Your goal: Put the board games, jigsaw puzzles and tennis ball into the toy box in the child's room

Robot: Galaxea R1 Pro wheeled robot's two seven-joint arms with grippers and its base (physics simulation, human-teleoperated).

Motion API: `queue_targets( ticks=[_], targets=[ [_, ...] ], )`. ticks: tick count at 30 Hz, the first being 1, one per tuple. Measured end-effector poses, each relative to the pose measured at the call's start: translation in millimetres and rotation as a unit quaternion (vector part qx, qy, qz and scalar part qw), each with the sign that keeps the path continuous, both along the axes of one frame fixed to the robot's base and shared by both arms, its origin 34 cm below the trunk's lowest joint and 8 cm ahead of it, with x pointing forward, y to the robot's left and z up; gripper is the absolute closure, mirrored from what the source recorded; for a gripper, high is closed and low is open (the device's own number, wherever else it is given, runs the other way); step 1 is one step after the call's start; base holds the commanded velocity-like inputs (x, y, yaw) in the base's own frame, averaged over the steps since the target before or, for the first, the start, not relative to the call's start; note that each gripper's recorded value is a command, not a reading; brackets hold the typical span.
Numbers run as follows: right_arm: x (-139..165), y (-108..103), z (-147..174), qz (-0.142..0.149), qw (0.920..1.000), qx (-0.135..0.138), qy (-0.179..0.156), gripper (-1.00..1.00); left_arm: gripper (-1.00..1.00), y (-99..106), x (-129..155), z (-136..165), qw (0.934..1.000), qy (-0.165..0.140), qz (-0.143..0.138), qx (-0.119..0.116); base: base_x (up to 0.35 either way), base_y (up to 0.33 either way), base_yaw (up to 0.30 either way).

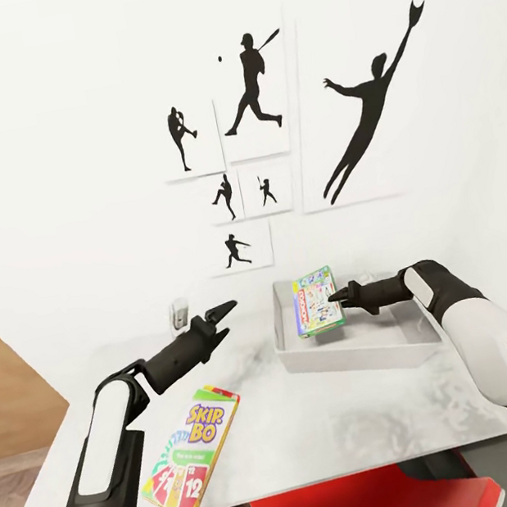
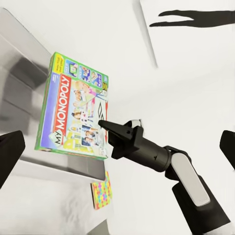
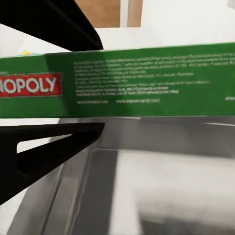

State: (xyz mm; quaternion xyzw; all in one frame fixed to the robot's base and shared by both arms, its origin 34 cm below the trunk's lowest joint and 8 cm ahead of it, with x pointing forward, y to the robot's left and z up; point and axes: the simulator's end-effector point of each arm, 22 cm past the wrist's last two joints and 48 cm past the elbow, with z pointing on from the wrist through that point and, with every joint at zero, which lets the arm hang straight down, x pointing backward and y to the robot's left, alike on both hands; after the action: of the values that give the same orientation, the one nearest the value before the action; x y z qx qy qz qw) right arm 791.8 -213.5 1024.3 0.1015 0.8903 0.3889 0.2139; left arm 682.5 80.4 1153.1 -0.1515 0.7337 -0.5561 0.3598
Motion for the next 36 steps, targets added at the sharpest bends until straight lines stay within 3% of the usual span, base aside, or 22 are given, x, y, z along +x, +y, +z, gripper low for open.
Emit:
queue_targets(
  ticks=[17,36],
  targets=[
    [7.0,7.9,6.2,0.009,0.9989,0.043,-0.013,1.0,-1.0,11.8,2.8,-14.4,0.9997,0.01,0.008,-0.021,0.0,0.0,0.0],
    [10.6,8.3,-8.3,0.009,0.9986,0.052,-0.007,1.0,-1.0,5.7,4.0,-28.9,0.9992,0.025,0.0,-0.032,0.0,0.0,0.0]
  ],
)
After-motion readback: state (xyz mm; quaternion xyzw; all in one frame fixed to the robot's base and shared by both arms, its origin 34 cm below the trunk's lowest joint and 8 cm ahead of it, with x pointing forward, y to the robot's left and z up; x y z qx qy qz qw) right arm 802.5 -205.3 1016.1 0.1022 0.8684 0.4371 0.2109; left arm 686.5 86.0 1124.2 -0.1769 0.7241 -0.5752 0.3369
